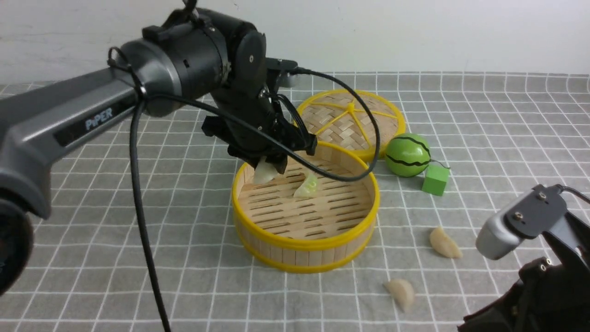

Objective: Put the dumplings into the steamer on the table with the grey tablecloth.
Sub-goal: 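Place the dumpling into the bamboo steamer basket with the left gripper, then reach for and grasp a dumpling lying on the table beside the steamer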

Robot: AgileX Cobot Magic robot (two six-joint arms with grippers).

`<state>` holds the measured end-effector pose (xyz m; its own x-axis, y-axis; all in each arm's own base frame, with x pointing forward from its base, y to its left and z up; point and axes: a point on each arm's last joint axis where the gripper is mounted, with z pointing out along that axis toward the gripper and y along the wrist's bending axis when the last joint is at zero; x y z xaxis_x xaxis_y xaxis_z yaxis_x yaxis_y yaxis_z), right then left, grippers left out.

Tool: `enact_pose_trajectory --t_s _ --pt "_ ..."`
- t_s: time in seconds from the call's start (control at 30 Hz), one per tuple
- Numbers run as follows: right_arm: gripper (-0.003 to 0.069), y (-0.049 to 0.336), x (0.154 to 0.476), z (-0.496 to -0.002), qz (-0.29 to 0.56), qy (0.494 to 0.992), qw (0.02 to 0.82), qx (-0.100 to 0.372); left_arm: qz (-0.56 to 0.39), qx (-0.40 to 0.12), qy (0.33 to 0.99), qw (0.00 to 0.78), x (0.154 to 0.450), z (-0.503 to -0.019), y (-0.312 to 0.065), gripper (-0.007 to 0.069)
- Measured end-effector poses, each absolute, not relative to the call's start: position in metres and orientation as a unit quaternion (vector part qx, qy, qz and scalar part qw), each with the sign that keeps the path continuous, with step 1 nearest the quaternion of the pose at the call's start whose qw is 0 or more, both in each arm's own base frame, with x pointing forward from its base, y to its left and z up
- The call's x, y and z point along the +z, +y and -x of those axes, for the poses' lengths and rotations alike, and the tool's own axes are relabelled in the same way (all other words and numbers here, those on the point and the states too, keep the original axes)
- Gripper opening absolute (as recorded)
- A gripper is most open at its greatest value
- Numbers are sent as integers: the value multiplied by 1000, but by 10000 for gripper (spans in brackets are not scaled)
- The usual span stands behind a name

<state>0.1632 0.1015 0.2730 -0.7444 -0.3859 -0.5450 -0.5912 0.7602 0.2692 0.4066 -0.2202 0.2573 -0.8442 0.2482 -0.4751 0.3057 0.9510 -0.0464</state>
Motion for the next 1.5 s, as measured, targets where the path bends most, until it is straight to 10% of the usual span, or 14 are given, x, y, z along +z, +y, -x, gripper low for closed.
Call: enact_pose_trajectory --t_s 0.6,1.07,1.5 --pt "97 101 273 -164 273 908 237 212 -138 -35 964 227 203 -427 -227 407" --pt "-6 110 325 -205 295 907 258 156 -121 -84 922 359 423 -361 -190 285" --pt "-2 178 297 -231 367 907 188 81 -128 -94 902 401 490 -257 -132 21"
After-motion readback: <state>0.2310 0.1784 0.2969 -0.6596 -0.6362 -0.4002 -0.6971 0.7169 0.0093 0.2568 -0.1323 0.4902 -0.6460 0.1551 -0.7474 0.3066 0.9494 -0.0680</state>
